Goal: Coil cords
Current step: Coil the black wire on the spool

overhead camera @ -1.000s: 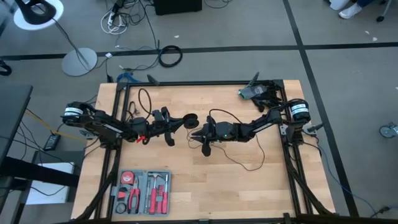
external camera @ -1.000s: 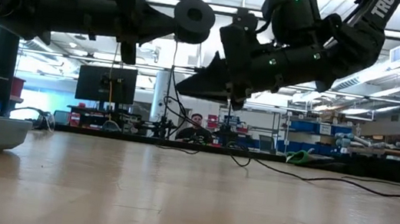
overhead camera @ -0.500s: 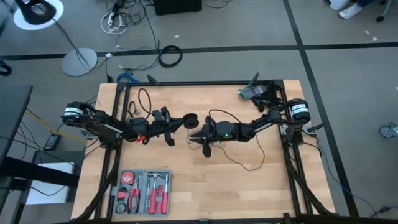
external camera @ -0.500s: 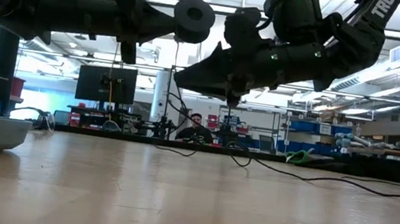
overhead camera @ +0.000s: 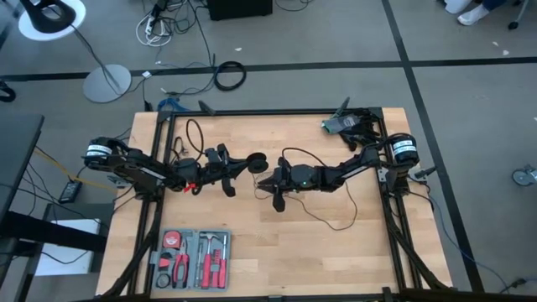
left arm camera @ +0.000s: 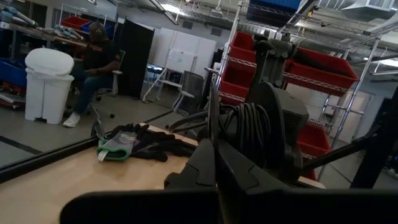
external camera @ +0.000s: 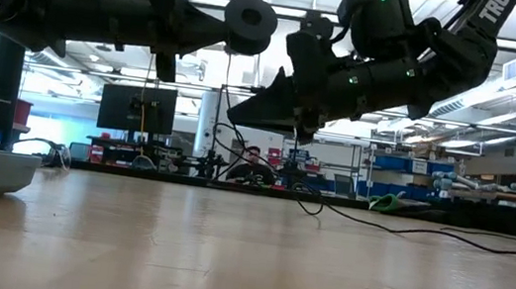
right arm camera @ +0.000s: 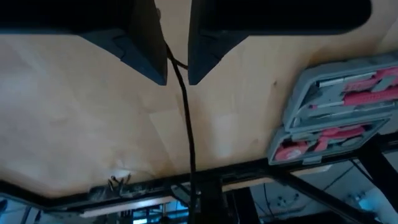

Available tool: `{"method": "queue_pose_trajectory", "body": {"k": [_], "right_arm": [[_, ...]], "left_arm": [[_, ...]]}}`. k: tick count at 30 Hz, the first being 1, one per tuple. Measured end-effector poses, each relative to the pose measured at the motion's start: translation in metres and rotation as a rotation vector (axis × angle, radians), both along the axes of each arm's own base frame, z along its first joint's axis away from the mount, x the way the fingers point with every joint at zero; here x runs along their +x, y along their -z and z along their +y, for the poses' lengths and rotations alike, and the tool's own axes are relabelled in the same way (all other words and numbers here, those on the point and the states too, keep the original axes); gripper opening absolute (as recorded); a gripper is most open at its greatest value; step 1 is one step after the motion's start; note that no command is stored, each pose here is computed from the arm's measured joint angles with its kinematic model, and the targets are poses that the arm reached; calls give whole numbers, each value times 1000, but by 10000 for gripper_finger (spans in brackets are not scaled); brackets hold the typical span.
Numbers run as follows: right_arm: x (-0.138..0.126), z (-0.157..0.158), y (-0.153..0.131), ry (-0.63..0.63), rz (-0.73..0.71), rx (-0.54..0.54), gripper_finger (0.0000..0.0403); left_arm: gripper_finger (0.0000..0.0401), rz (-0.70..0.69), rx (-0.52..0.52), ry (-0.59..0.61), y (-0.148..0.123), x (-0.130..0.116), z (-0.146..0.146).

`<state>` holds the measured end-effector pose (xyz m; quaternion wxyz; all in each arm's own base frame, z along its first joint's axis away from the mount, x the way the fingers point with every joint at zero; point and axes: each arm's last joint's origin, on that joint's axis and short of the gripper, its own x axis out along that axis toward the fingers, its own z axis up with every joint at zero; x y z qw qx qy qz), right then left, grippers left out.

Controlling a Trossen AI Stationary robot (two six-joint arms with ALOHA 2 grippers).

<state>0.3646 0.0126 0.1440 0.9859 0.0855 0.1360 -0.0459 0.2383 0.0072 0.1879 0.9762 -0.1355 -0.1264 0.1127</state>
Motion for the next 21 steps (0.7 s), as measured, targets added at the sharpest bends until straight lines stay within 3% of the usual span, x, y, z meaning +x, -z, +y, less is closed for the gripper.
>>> {"method": "queue_pose_trajectory", "body": {"k": [13, 21], "right_arm": [[0, 1, 1, -13, 7, 19, 4], [-7, -5, 10, 190, 141, 50, 1]], "left_arm": [[0, 1, 4, -1, 0, 0, 0], [0, 48, 3, 3, 5, 1, 0]]}}
